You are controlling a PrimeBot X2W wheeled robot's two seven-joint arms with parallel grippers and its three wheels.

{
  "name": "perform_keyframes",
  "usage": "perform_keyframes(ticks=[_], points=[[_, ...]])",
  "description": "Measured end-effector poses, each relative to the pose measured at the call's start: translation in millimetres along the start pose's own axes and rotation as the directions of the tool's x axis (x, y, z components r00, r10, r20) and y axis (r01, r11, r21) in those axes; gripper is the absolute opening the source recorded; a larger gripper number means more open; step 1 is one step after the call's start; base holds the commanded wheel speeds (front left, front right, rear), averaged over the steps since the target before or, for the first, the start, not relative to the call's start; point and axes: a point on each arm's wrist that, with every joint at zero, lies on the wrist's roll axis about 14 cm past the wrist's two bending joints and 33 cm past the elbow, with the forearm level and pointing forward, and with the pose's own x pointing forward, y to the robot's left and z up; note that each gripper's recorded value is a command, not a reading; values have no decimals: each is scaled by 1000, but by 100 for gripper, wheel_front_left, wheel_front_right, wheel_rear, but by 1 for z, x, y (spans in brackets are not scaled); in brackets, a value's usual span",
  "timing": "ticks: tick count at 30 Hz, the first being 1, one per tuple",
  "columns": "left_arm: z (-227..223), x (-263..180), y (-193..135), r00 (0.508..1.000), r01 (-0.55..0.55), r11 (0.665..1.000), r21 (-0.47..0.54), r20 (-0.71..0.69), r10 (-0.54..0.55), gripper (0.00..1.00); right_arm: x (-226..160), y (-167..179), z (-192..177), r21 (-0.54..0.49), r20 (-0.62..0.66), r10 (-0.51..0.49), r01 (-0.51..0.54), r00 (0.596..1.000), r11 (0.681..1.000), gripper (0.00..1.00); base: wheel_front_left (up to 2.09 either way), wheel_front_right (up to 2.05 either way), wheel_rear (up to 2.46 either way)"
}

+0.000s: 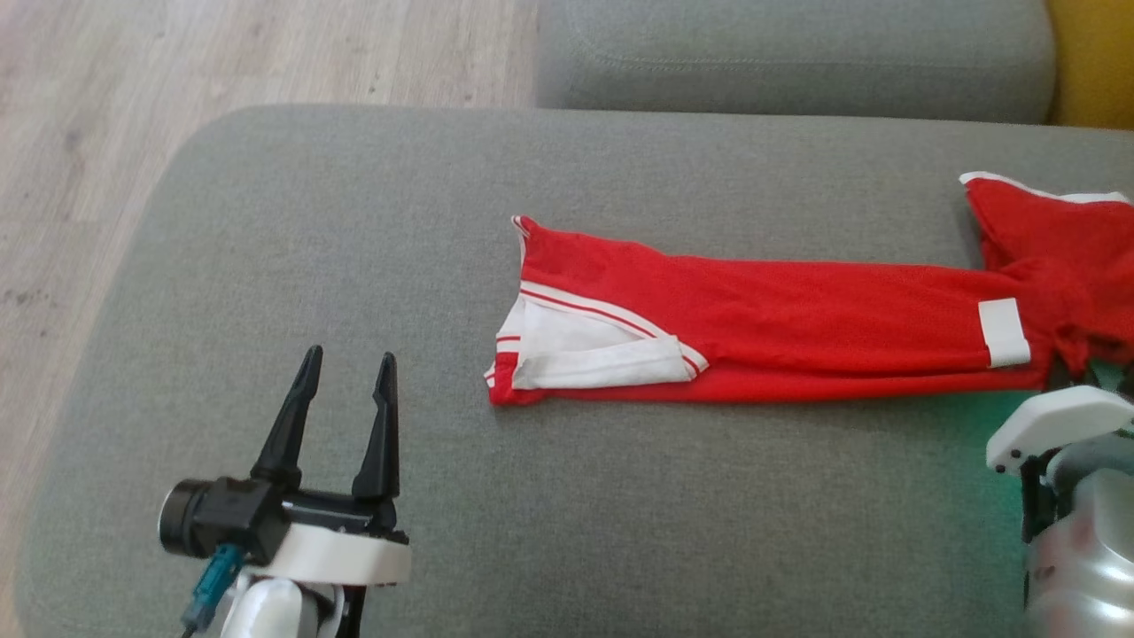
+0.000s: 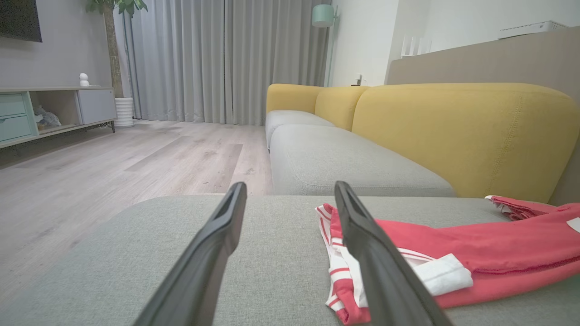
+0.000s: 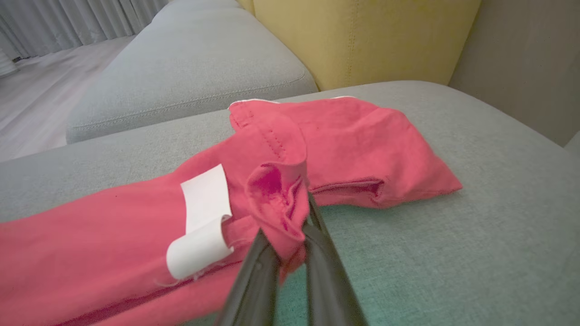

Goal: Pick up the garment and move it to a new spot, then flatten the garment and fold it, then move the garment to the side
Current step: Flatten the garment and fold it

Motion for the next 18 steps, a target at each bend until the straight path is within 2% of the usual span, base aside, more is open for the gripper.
perform_keyframes(ticks=[8, 14, 15, 18], points=[[8, -4, -3, 1000, 7, 1000, 2, 24, -7, 100, -2, 11, 29, 27, 74, 33, -35, 997, 999, 0, 0, 0, 0], [14, -11, 3, 999, -10, 1000, 5, 41, 10, 100, 0, 62, 61, 43, 148, 161, -169, 976, 985, 0, 0, 0, 0], [14, -11, 3, 999, -10, 1000, 5, 41, 10, 100, 0, 62, 61, 43, 148, 161, -169, 976, 985, 0, 0, 0, 0], [17, -17, 8, 998, -29, 1000, 7, 49, 28, 100, -2, 102, 80, 59, 187, 264, -279, 946, 959, 0, 0, 0, 0]])
